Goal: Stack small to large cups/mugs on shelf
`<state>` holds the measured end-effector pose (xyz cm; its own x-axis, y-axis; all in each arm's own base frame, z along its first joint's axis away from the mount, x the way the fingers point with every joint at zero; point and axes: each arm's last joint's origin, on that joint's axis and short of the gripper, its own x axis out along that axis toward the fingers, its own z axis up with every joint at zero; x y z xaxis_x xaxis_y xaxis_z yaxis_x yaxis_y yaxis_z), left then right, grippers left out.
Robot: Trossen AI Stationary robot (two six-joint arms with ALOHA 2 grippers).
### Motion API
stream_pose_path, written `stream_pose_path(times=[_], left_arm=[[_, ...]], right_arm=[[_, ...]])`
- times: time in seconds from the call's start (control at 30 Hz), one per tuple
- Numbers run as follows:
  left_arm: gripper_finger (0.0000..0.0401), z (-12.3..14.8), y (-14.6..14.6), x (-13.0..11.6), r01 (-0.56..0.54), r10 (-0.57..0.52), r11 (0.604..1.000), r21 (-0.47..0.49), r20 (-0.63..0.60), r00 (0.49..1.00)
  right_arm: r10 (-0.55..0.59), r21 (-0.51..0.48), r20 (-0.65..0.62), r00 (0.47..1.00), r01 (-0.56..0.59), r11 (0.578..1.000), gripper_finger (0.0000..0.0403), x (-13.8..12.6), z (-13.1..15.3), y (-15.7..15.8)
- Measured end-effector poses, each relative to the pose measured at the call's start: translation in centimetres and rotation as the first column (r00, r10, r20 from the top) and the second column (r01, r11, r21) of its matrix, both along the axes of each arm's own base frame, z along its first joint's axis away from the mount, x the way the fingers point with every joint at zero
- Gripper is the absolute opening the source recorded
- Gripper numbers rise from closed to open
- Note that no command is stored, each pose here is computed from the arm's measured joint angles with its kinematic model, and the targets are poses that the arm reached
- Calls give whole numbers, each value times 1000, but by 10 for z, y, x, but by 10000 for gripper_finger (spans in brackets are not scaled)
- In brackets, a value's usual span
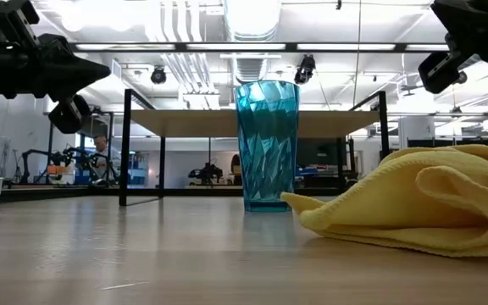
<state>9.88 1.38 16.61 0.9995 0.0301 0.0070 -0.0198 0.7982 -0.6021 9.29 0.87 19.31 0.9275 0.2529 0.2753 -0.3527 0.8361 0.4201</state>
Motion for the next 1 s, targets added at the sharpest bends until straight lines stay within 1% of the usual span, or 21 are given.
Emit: stream_pose_path(times=[0.67,0.73,0.8,0.87,0.93,1.0], left_arm=[[0,0,0,0,0,0,1000,0,0,1000],[0,0,0,0,0,0,1000,0,0,1000],[0,0,0,0,0,0,1000,0,0,1000],[0,0,0,0,0,0,1000,0,0,1000],[0,0,0,0,0,0,1000,0,0,1000],[0,0,0,0,0,0,1000,0,0,1000]], right_arm=[[-3,-8,2,1000,3,1000,9,0,0,0],[-42,-101,26,999,44,994,9,0,0,0],[-86,-213,60,994,97,972,9,1,-1,-1],[-107,-299,90,990,130,946,9,1,-1,-1],[-119,-352,112,987,151,924,9,1,0,-1],[-123,-376,121,985,161,913,9,1,-1,-1]])
